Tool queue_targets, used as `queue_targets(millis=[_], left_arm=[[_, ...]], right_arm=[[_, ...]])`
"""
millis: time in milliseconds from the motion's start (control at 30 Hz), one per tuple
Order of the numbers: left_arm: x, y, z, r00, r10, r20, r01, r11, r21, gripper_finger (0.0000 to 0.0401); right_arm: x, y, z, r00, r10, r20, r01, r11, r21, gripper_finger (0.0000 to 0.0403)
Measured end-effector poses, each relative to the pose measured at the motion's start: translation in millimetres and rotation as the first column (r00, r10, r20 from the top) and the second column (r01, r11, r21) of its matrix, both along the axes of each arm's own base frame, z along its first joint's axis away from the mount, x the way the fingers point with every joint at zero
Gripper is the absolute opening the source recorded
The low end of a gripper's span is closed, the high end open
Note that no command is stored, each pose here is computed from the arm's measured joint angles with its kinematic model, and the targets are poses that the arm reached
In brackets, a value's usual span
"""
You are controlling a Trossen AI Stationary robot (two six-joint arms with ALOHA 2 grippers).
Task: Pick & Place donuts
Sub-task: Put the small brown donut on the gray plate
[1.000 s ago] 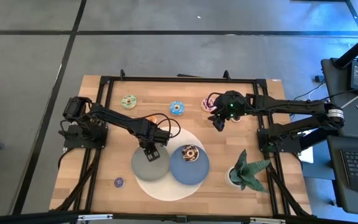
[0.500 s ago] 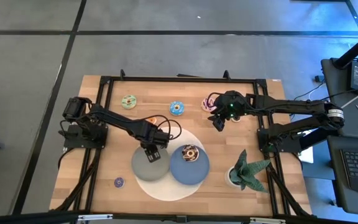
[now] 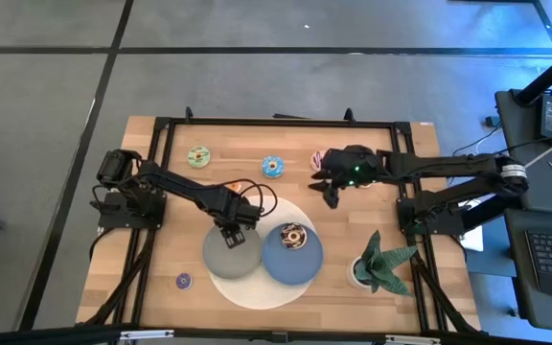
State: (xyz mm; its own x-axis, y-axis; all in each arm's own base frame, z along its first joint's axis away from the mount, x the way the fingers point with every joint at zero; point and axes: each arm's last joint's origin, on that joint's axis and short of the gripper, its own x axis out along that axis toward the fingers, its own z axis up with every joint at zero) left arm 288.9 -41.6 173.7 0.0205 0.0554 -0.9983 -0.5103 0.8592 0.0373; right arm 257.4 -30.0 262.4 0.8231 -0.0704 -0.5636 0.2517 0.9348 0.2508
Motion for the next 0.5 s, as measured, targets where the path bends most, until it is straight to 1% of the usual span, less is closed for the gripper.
queue_targets(millis=[33, 267, 367, 433, 500], left_arm=[[0, 0, 0, 1.000, -0.003, 0.000, 0.003, 1.000, 0.000, 0.0150], [2, -1, 0, 0.999, 0.020, 0.027, -0.021, 0.999, 0.038, 0.0152], [5, -6, 1, 0.997, 0.003, 0.082, -0.009, 0.997, 0.078, 0.0152], [8, -11, 3, 0.991, -0.013, 0.133, -0.001, 0.995, 0.101, 0.0150], [12, -15, 6, 0.981, -0.023, 0.194, 0.004, 0.995, 0.097, 0.0149]], right_arm=[[5, 3, -1, 1.000, 0.020, 0.022, -0.020, 1.000, -0.010, 0.0174], [40, 23, -36, 0.987, 0.157, -0.017, -0.158, 0.983, -0.091, 0.0174], [51, 26, -40, 0.982, 0.183, 0.038, -0.177, 0.977, -0.118, 0.0174], [55, 27, -41, 0.975, 0.210, 0.066, -0.202, 0.972, -0.117, 0.0174], [57, 28, -41, 0.970, 0.228, 0.085, -0.218, 0.969, -0.112, 0.0174]])
